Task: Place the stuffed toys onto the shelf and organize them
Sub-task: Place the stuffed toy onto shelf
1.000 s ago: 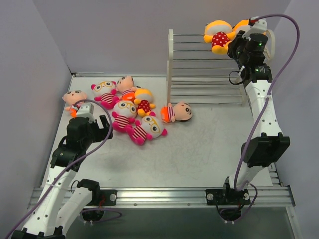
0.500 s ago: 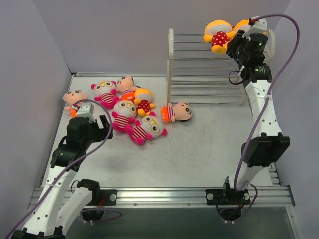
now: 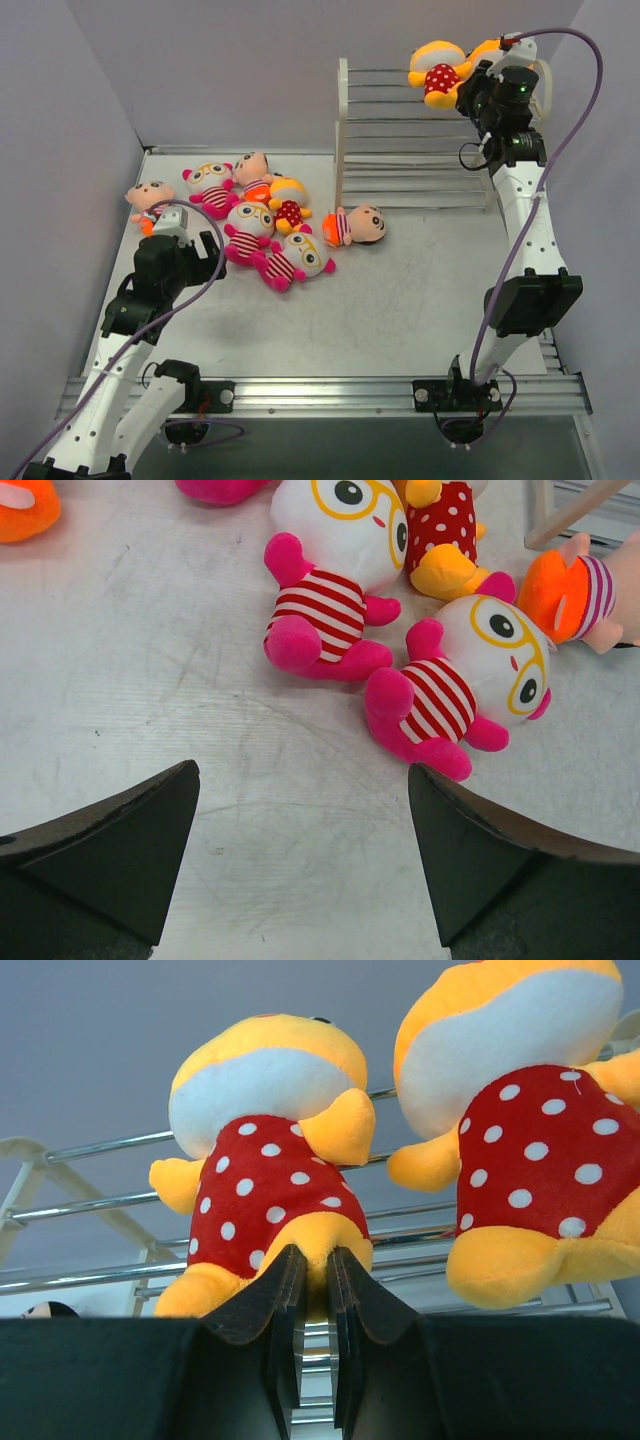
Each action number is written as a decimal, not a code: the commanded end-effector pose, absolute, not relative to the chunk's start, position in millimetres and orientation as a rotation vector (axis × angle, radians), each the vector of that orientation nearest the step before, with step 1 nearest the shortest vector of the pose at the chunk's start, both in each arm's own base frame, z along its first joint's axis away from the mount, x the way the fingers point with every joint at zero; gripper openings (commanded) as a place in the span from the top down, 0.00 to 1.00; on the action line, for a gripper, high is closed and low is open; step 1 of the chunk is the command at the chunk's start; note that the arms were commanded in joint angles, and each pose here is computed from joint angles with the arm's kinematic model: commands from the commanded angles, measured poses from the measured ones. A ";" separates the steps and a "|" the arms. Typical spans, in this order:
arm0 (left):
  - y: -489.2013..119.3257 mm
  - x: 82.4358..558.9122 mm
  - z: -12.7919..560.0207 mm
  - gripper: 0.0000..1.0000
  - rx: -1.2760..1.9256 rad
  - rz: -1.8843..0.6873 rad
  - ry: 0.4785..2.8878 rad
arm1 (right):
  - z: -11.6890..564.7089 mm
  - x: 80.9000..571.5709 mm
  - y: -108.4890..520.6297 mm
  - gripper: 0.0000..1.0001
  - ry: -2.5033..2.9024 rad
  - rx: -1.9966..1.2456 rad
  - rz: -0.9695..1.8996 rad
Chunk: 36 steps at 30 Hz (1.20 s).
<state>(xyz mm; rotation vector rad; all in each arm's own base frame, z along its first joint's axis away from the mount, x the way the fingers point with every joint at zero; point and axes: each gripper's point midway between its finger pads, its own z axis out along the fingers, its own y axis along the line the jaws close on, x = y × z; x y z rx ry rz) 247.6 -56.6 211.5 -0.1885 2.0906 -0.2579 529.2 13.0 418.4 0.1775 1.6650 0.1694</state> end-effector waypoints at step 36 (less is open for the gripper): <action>-58.2 250.7 222.8 0.06 -0.173 -0.271 2.046 | 453.4 508.0 19.6 0.80 1.587 0.176 0.144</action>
